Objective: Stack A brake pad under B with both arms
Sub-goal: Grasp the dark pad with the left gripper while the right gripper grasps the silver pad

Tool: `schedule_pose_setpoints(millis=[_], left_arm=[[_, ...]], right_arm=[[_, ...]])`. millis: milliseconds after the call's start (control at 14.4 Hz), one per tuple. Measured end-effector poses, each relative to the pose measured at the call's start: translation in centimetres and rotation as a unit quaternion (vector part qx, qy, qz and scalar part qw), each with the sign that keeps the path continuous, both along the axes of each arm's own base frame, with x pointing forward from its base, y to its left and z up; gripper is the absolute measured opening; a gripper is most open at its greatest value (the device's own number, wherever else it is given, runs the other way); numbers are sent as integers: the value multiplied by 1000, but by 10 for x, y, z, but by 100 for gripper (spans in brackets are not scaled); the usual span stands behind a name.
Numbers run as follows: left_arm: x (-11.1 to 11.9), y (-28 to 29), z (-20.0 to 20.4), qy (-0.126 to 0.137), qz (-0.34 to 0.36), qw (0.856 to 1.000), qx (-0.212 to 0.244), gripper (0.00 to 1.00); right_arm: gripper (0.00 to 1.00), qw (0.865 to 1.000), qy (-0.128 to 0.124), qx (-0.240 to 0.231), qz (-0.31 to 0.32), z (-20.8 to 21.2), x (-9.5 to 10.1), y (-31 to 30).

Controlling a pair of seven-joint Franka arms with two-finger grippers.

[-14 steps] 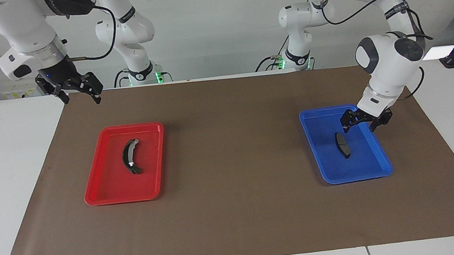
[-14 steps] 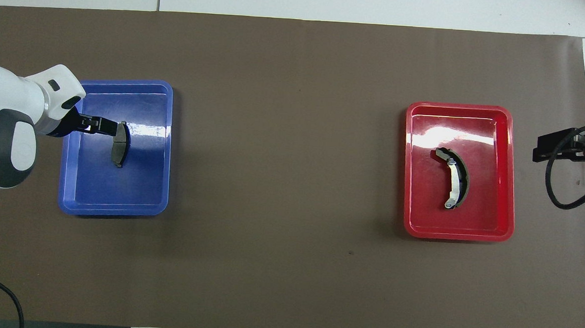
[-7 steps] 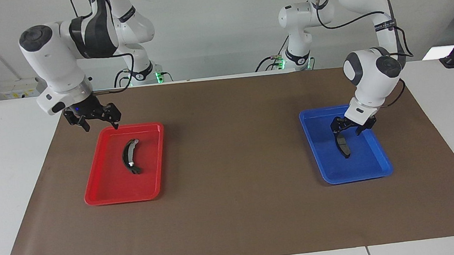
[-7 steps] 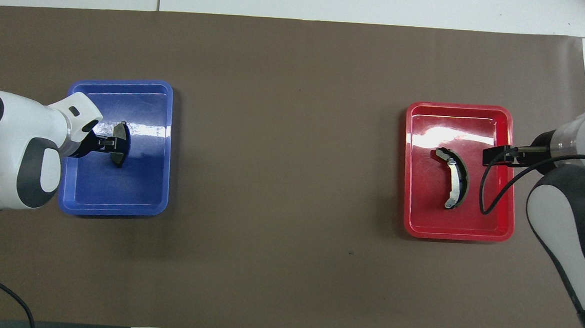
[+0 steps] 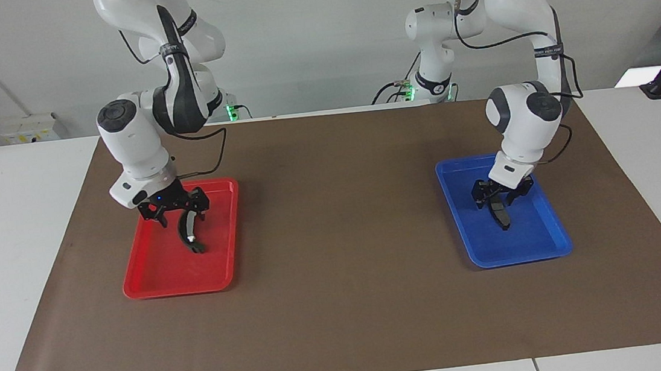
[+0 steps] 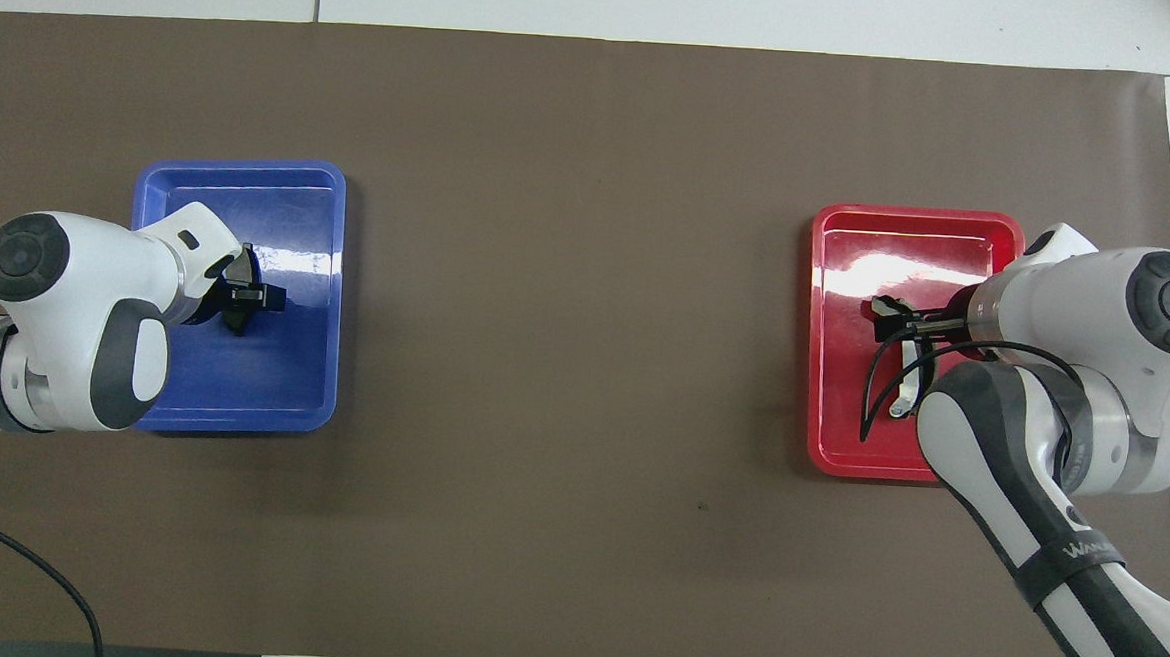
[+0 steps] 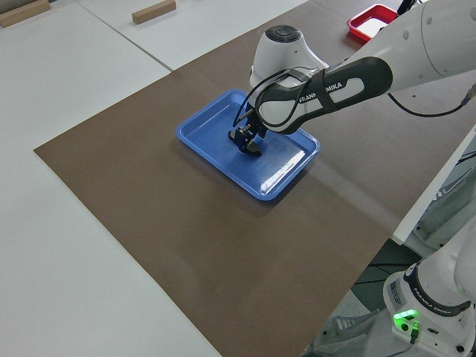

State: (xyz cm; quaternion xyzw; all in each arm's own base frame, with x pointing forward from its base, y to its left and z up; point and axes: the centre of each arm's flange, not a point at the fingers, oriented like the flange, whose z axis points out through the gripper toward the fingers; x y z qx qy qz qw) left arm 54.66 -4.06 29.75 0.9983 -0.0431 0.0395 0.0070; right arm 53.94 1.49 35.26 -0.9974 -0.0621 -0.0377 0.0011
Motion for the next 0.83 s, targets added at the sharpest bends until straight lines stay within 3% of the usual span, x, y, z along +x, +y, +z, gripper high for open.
schedule_pose_setpoints(millis=[208,416,624,832], left_arm=[[1,0,4,-5,2,1000,0,39],[3,0,23,2,7,1000,-1,38],[8,-13,82,9,9,1000,-3,38],[-1,-86,115,-4,14,1000,-11,38]], right_arm=[[99,1000,-1,-1,8,-17,1,-9],[97,1000,3,2,-3,-35,-7,-13],[93,1000,15,4,-9,-51,-10,-16],[89,1000,16,4,-9,-52,-10,-16]])
